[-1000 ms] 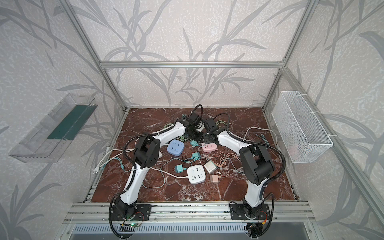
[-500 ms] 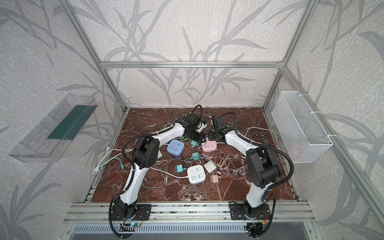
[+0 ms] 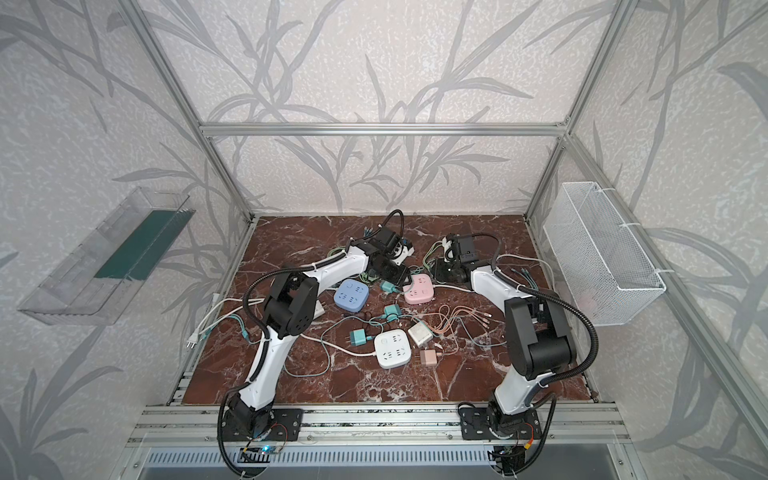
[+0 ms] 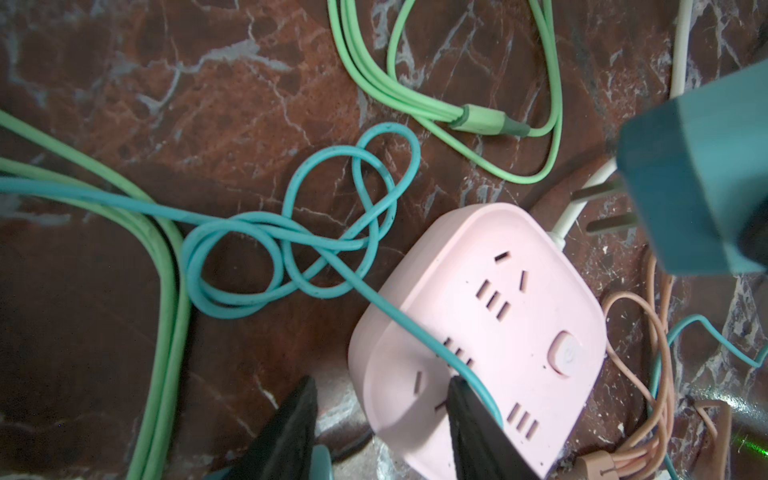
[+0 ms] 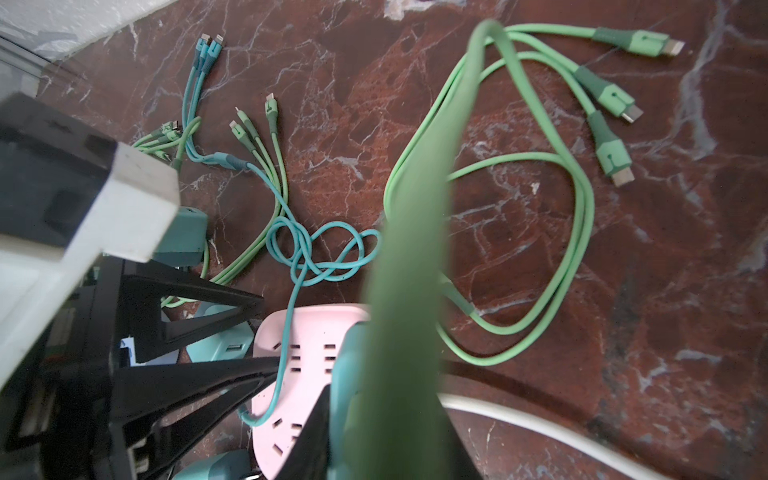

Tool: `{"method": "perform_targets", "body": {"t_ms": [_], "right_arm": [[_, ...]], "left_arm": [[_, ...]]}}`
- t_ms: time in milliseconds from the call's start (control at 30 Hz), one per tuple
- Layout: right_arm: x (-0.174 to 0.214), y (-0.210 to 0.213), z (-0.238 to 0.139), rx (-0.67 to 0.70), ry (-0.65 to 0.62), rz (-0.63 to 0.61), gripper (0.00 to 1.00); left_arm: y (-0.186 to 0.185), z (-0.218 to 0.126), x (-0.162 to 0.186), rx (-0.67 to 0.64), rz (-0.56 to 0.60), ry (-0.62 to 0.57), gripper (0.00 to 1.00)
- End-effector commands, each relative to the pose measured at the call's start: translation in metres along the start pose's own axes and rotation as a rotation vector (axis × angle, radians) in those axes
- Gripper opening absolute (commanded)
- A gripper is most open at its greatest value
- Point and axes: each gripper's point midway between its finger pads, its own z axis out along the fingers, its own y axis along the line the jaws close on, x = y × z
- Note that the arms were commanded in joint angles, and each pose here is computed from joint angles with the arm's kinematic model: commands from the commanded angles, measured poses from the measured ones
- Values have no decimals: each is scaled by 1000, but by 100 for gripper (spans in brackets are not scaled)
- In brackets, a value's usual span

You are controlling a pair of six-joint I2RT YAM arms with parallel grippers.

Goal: Pull the plug off the socket
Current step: 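Pull the teal charger up out of the pink strip with right gripper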

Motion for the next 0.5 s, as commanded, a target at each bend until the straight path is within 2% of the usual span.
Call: {"method": "perform_targets", "body": {"t_ms": [0, 467], "right_arm": [[-11, 8, -6, -66, -37, 22, 13], [-10, -12, 9, -144, -16, 156, 15]], "left_arm": [[5, 14, 36, -21, 4, 109, 52], [0, 11, 34, -5, 20, 89, 52]]}}
